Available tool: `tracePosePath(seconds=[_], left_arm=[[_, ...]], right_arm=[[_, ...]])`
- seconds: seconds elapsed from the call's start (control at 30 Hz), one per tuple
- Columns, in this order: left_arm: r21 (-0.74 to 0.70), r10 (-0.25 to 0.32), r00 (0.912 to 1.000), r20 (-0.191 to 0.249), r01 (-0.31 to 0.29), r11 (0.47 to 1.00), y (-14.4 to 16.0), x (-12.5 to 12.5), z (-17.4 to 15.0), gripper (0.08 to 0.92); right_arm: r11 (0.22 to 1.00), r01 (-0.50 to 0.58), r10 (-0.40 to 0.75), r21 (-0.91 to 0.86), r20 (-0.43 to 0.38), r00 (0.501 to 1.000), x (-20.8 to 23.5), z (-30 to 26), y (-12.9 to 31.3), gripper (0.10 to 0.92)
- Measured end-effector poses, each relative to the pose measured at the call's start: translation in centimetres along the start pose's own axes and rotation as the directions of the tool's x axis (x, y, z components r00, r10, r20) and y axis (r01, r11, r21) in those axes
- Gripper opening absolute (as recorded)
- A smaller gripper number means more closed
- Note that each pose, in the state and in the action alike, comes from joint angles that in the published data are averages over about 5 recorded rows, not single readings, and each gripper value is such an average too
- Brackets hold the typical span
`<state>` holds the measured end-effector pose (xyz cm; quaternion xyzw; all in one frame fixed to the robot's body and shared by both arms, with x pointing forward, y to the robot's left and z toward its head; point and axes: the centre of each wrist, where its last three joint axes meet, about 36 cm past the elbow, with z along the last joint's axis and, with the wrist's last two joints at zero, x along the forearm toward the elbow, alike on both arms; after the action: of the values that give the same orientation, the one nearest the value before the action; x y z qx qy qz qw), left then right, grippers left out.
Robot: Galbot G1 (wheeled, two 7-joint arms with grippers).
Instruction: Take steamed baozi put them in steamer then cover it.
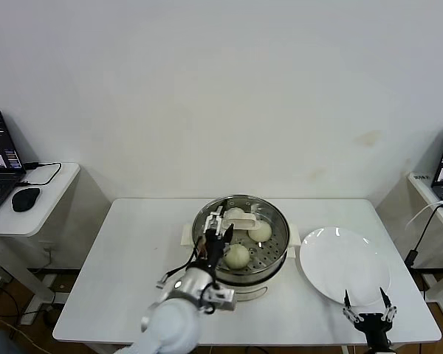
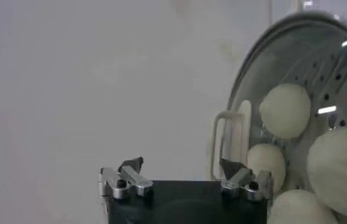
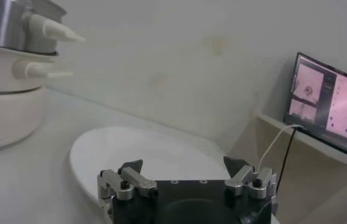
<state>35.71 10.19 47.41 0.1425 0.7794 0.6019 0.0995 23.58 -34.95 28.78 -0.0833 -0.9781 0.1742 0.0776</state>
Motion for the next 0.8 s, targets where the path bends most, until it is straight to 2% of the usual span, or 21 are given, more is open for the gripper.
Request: tracePosePath(seconds=[0.17,0.27,0.37,0.57,0.67,0.8], left_arm=[[0.191,-0.032,0.9993,0.021,0.027,0.981,1.0,3.3,1.5,0.823],[0.358,-0.049,0.9986,0.02,0.038,0.933,0.7,5.1,2.9,0.823],[0.528,-0.065,0.9978,-0.009,0.06,0.847,-0.1,6.7,4.4,0.823],[0.777,-0.053,0.9916,-0.118,0.125,0.617,-2.5,10.0,7.0,0.823],[0.84,-0.043,0.9836,-0.175,0.172,0.514,-3.9,11.6,7.7,0.823],[0.88,-0.033,0.9688,-0.246,0.237,0.412,-5.8,13.5,8.7,0.823]], right_arm=[[1.0,0.008,-0.008,-0.007,0.007,1.0,0.0,0.0,0.2,0.823],[1.0,0.015,-0.015,-0.015,0.017,1.0,0.1,-0.1,0.3,0.823],[0.999,0.029,-0.028,-0.026,0.03,0.999,0.1,-0.3,0.4,0.823],[0.996,0.072,-0.068,-0.057,0.061,0.996,0.4,-1.3,0.3,0.823],[0.992,0.103,-0.097,-0.074,0.072,0.993,0.8,-1.8,0.1,0.823],[0.985,0.146,-0.139,-0.096,0.075,0.987,1.5,-2.1,0.2,0.823]])
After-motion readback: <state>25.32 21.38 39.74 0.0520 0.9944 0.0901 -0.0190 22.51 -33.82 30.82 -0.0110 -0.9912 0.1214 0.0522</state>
